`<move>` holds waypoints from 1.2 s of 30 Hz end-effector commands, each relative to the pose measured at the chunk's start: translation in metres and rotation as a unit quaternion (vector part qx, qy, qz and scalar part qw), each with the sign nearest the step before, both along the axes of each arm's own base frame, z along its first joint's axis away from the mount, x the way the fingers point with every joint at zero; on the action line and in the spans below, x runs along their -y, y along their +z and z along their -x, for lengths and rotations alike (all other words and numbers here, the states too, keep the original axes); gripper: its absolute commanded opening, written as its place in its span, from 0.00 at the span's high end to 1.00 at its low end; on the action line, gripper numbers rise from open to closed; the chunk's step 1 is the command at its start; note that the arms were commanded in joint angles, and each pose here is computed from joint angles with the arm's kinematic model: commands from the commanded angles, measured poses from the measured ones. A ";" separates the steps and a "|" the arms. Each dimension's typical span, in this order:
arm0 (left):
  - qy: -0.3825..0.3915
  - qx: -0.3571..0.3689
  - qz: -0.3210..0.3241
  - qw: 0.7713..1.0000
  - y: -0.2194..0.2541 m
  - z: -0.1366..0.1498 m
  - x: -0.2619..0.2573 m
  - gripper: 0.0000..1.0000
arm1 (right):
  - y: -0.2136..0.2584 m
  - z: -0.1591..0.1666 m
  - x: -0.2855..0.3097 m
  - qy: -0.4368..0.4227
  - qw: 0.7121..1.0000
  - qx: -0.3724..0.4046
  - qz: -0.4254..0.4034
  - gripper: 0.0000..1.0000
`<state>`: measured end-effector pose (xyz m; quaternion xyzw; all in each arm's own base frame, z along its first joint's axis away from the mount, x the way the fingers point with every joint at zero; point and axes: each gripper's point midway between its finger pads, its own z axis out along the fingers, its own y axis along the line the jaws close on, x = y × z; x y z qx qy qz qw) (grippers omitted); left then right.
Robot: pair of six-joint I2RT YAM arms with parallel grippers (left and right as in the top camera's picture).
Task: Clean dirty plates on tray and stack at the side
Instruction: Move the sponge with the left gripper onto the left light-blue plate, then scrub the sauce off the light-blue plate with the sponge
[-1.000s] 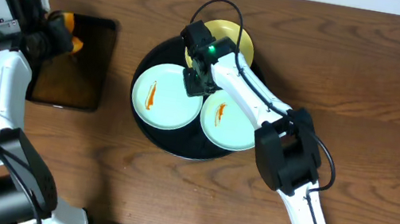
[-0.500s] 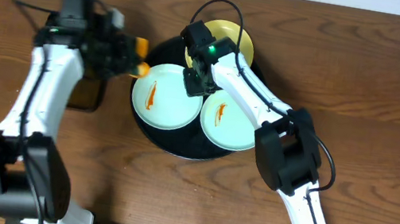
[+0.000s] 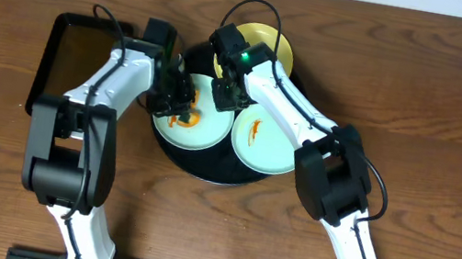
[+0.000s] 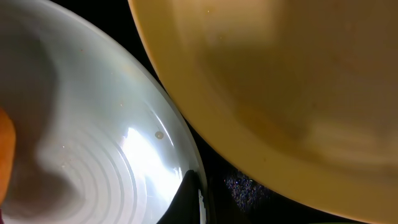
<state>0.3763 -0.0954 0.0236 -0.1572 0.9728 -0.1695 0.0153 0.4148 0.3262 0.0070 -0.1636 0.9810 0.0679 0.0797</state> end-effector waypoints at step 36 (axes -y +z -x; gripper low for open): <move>-0.017 0.031 -0.096 0.995 0.005 -0.004 -0.005 0.64 | -0.026 0.015 0.007 -0.006 0.999 -0.037 0.017 0.99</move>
